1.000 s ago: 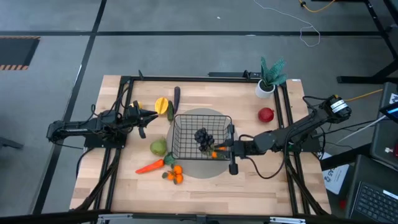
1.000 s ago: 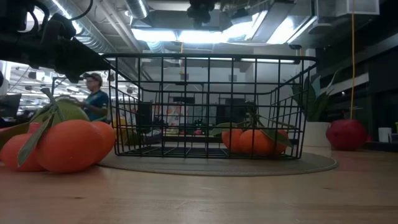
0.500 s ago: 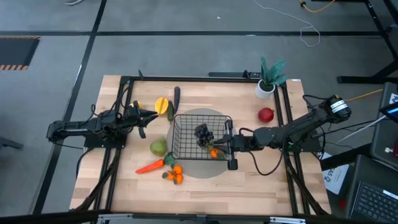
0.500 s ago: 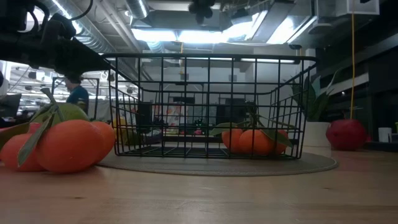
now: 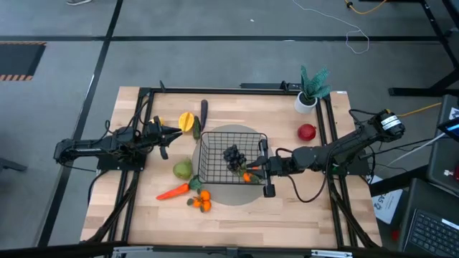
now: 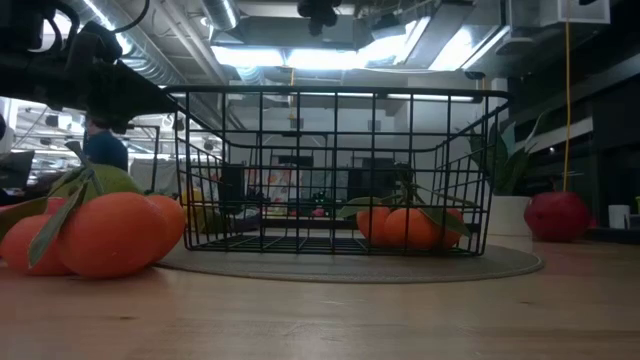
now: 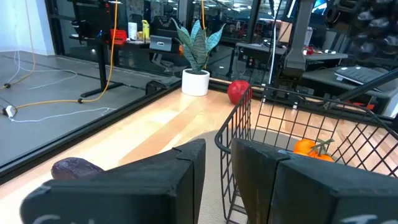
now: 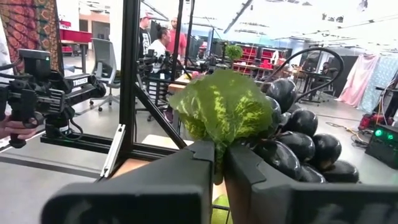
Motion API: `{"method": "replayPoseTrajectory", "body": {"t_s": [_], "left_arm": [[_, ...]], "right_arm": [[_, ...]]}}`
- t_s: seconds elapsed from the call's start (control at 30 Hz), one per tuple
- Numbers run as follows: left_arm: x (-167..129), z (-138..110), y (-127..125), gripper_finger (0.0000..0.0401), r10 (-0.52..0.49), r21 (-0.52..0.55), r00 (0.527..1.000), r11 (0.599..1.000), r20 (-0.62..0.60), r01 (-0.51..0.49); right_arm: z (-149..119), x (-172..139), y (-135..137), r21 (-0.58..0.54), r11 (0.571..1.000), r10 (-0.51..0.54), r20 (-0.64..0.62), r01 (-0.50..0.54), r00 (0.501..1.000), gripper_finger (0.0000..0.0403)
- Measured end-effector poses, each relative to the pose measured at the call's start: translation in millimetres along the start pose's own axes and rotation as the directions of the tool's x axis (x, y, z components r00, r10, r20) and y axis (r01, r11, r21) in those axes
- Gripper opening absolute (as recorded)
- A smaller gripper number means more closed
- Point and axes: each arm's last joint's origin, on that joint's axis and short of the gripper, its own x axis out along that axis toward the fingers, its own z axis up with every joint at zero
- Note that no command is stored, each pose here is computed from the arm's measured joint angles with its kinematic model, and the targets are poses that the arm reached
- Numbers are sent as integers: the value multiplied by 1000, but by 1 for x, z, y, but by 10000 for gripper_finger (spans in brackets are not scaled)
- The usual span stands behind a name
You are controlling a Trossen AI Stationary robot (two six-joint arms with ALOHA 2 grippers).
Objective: Build produce basket
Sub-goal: Put the dark purple grapes into the black wire basket, then put the yellow starfruit into the black wire basket
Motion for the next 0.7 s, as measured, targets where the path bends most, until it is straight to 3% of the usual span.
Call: {"method": "replayPoseTrajectory", "body": {"t_s": [0.33, 0.7], "left_arm": [[0, 0, 0, 69, 0, 0, 1000, 1000, 0, 0], [0, 0, 0, 69, 0, 0, 1000, 1000, 0, 0]], "right_arm": [[0, 0, 0, -1, 1000, -1, 2, 1, 1000, 84], [0, 0, 0, -1, 1000, -1, 1, 1, 1000, 123]]}}
